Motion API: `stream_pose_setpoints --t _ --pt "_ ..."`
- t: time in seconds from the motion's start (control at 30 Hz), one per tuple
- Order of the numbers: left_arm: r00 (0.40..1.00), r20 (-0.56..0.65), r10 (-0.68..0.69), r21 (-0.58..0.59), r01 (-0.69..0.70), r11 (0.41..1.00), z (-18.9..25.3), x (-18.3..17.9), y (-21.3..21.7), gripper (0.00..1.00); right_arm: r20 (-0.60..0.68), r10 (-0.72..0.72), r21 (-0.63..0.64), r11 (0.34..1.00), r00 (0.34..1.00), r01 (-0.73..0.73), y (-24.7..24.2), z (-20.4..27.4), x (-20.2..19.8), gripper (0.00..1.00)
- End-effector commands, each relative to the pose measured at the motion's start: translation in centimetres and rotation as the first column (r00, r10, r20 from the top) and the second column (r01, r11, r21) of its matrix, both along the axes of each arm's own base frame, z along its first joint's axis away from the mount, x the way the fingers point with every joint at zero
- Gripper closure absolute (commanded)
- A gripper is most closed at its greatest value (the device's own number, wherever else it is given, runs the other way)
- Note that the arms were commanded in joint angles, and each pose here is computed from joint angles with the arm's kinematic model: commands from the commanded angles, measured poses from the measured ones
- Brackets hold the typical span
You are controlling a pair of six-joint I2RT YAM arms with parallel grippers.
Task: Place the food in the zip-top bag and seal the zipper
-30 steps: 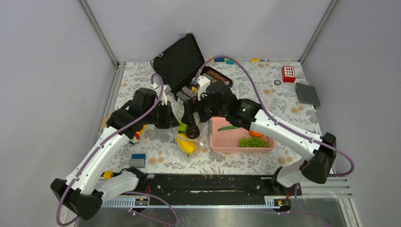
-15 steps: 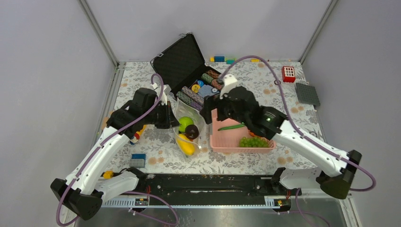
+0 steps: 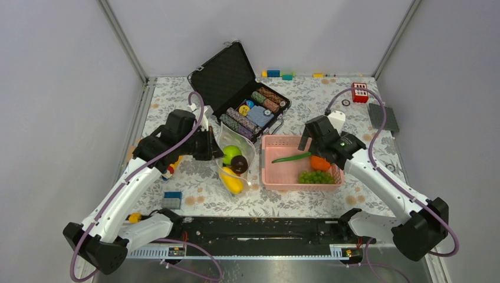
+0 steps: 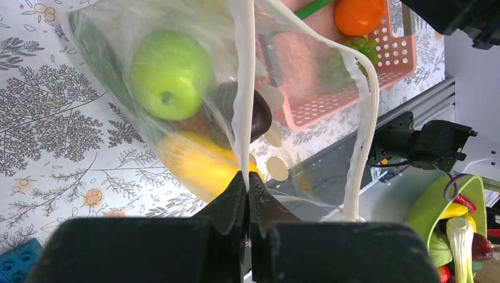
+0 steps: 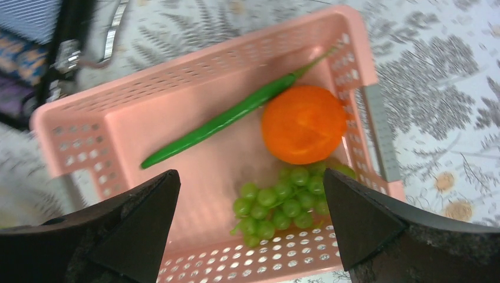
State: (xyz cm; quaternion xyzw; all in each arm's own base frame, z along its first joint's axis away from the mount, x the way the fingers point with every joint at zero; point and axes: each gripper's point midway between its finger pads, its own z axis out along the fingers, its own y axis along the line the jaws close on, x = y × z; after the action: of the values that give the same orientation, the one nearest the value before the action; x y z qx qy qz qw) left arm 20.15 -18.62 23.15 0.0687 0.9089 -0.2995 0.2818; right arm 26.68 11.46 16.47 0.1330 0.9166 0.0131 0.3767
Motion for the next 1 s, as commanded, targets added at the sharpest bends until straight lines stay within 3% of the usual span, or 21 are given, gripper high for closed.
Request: stream_pose_setpoints --t 0.0,0.2,0.5,0.97 --pt "0.999 0.046 -0.024 -0.029 0.025 0.999 0.9 0.5 -0.5 1.0 -0.041 -0.222 -0.051 0.974 0.974 0.22 -4.0 -2.4 -0.2 0.0" --pt "0.999 0.042 -0.023 -0.026 0.024 0.999 0.7 0.6 -0.5 1.0 -0.112 -0.303 -0.081 0.952 0.946 0.295 -5.3 -5.5 -0.3 0.0" --pt "0.999 0.04 -0.027 -0.028 0.029 0.999 0.7 0.5 -0.6 1.0 -0.139 -0.385 -0.018 0.922 0.913 0.386 -5.4 -8.7 0.0 0.0" --pt "0.998 0.039 -0.053 -0.049 0.054 0.997 1.0 0.2 -1.0 1.0 -0.19 -0.415 -0.002 0.907 0.89 0.422 -5.0 -12.3 2.0 0.0"
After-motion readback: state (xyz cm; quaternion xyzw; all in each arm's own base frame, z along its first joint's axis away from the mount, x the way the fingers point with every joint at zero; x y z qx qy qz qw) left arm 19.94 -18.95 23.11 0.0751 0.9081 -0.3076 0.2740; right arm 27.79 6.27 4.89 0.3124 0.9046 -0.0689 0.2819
